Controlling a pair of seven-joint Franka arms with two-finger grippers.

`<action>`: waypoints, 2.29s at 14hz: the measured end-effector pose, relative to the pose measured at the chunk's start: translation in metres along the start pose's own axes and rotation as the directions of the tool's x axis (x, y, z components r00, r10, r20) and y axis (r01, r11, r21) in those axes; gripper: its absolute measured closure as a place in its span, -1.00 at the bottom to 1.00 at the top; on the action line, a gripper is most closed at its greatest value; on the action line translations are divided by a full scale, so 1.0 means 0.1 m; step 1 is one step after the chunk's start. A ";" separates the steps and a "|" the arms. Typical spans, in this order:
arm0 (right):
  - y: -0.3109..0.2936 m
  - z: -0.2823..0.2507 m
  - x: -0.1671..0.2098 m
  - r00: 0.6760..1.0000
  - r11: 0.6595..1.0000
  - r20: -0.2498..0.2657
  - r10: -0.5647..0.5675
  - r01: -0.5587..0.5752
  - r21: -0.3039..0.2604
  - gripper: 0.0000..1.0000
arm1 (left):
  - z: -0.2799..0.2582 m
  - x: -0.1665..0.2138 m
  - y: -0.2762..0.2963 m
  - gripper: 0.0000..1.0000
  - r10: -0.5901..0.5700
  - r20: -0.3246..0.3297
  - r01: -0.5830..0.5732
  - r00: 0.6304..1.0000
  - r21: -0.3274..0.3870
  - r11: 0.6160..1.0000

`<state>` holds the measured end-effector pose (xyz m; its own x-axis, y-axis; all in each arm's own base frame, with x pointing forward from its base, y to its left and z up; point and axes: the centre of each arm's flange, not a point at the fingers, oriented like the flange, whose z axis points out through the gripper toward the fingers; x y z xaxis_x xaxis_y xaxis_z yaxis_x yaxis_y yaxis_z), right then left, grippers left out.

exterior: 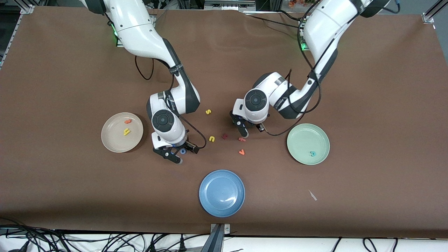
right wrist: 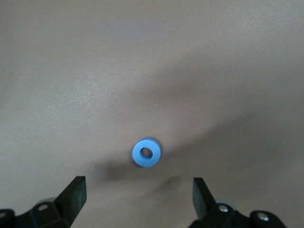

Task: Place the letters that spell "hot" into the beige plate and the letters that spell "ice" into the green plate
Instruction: 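Grasp the pink letter with the left gripper while the right gripper reaches the blue o, then drop the pink letter into the green plate while the right gripper grasps the o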

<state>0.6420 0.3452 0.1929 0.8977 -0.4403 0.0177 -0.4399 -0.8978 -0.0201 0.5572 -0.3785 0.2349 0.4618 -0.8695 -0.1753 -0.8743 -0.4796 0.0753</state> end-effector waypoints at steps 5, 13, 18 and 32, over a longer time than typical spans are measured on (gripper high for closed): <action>0.08 0.07 0.08 1.000 1.000 0.027 0.015 -0.015 0.007 -0.74 | -0.21 -0.52 -0.69 0.86 0.047 0.023 -0.047 0.999 -0.019 0.999; 0.13 0.14 0.13 0.999 1.000 0.044 0.029 -0.030 0.010 -0.46 | -0.03 -1.10 -1.36 0.86 0.039 0.035 -0.037 0.999 -0.066 0.997; 0.17 0.15 0.19 0.998 0.999 0.054 0.034 -0.036 0.021 -0.30 | 0.23 -1.17 -1.54 0.84 0.019 0.005 -0.018 1.000 -0.069 0.997; 0.18 0.13 0.23 0.997 0.998 0.059 0.047 -0.049 0.032 0.17 | 0.05 -0.43 -0.56 -1.00 -0.399 0.036 0.400 0.916 -0.073 0.913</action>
<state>0.6549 0.3194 0.1802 0.8759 -0.4806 -0.0419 -0.4823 -0.8744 -0.0533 0.5856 -0.3133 0.2330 0.7665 -0.6013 -0.2258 -0.6028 -0.7948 0.0703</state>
